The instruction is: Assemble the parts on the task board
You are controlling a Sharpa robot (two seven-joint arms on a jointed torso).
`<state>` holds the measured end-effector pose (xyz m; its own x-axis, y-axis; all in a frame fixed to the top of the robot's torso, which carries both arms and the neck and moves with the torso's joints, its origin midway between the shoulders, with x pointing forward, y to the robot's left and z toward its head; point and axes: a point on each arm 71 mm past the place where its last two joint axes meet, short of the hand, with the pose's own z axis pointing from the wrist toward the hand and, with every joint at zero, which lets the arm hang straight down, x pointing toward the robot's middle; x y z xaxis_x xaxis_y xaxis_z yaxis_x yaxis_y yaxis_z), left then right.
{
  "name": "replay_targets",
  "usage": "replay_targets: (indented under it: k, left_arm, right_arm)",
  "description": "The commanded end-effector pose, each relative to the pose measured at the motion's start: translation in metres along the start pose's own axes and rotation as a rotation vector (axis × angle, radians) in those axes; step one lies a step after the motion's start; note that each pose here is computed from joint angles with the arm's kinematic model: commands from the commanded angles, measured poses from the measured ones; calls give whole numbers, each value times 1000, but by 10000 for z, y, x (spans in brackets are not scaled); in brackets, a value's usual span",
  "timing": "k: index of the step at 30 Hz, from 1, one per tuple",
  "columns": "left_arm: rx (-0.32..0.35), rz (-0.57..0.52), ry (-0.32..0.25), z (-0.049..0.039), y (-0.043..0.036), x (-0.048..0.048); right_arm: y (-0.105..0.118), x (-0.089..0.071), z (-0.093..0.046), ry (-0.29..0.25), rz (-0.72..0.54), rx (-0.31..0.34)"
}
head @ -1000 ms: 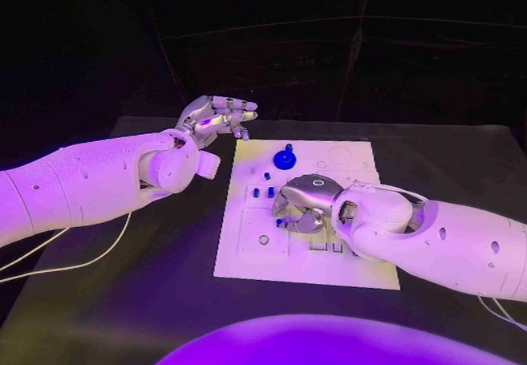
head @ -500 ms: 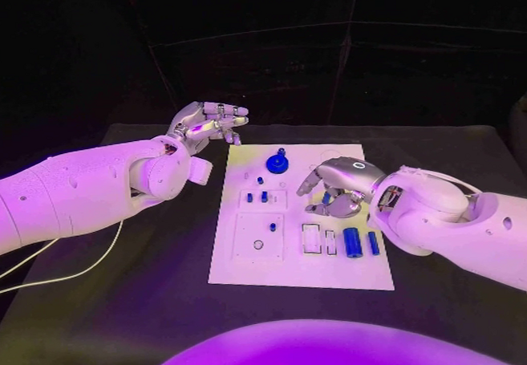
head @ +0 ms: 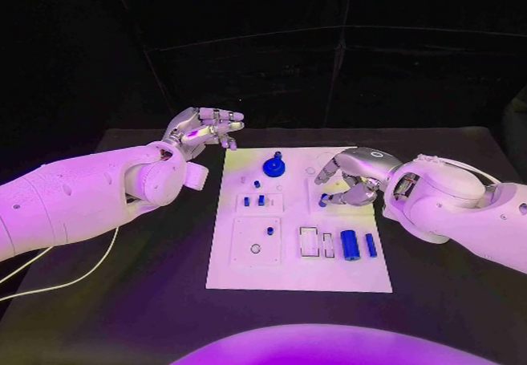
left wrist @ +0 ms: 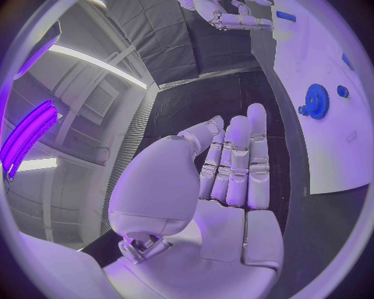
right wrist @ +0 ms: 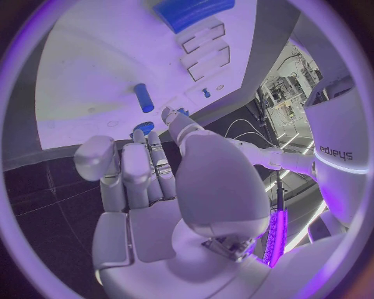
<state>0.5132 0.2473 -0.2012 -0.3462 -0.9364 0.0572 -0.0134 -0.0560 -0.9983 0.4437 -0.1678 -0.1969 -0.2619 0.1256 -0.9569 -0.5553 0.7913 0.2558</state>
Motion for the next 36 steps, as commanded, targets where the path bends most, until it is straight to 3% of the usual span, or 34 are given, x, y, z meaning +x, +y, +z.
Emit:
replay_targets:
  k: [1,15,28,36]
  left_arm:
    - [4,-9,13,6,-11,13]
    - [2,-10,15,9,-8,12]
    - [2,-11,17,12,-6,16]
    - [2,-11,17,11,-6,16]
  right_arm:
    - [-4,32,16,57,-24,8]
    - [-30,119,105,149,-79,28]
    - [0,136,161,152,-92,20]
    - [-22,120,196,116,-96,35]
